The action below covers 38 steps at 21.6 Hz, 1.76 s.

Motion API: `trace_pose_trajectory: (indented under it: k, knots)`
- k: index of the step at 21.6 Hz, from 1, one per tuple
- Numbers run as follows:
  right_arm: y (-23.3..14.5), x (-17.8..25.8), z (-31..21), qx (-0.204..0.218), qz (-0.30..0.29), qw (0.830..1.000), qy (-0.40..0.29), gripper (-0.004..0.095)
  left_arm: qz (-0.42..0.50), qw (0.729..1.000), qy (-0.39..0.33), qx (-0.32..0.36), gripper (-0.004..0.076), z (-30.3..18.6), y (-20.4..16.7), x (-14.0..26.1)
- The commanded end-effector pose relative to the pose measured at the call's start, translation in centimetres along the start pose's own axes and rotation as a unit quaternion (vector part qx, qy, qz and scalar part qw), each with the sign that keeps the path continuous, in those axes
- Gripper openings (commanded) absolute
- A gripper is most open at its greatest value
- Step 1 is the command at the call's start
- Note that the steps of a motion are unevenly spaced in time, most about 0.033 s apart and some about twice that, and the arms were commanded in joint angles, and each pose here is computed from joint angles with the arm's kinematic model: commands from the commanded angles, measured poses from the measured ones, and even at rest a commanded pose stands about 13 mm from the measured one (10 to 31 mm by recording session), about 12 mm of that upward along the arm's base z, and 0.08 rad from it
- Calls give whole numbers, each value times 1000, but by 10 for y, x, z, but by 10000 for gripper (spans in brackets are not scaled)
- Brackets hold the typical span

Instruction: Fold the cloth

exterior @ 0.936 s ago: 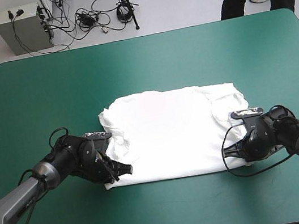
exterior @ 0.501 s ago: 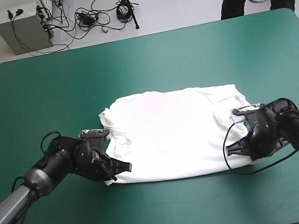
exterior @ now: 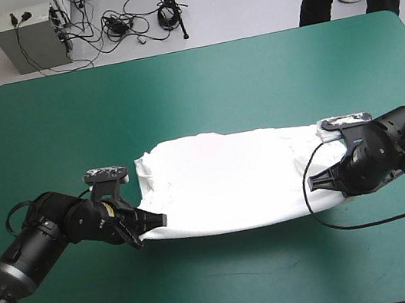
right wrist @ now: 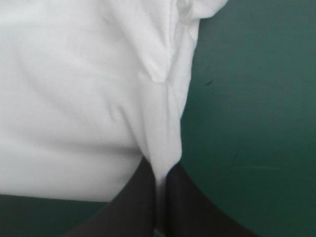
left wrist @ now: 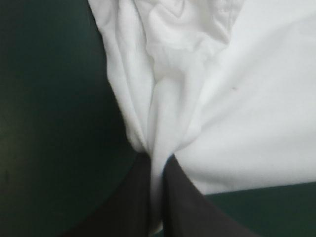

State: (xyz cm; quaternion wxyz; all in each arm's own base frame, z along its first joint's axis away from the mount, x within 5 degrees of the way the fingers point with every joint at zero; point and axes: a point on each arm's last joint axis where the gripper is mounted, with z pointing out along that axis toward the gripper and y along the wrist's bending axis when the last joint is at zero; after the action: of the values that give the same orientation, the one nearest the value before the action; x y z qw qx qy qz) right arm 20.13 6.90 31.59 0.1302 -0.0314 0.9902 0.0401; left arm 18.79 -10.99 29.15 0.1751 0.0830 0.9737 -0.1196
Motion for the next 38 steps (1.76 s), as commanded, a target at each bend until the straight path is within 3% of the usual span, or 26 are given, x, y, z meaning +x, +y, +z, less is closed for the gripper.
trace_pose_trajectory:
  k: [1, 5, 10, 12, 18, 25, 29, 31, 35, 37, 38]
  knots:
    - [1, -10, -31, -7, -6, 998, -66, -17, -4, 996, -82, 26, -9, -35, -10, -21]
    - [2, -27, -43, -7, -10, 989, -147, -17, 7, 988, -152, 14, -9, -51, -15, -50]
    - [-2, -62, -32, 39, -16, 973, -227, -17, 10, 976, -218, -21, -9, -37, -17, -88]
    - [-7, -79, -19, 36, -5, 968, -248, -17, 9, 971, -238, -32, -9, -26, -17, -101]
    - [-22, -108, 17, 44, 17, 967, -251, -17, 17, 961, -265, -71, -9, 8, -15, -127]
    - [-21, -121, 49, 43, 11, 971, -234, -17, 21, 969, -235, -71, -9, 54, -17, -136]
    - [-19, -123, 72, 36, 9, 981, -191, -6, 24, 974, -209, -78, -8, 78, -16, -137]
    - [-16, -121, 79, 22, 0, 986, -166, 57, 24, 976, -198, -82, -8, 86, -15, -137]
    - [-12, -122, 73, 10, -6, 990, -141, 455, 22, 978, -190, -89, 88, 85, -13, -135]
    - [-12, -124, 61, 14, -5, 992, -128, 567, 19, 979, -176, -101, 116, 83, -11, -132]
    - [-12, -126, 56, 15, -6, 992, -127, 573, 17, 979, -171, -108, 116, 80, -10, -130]
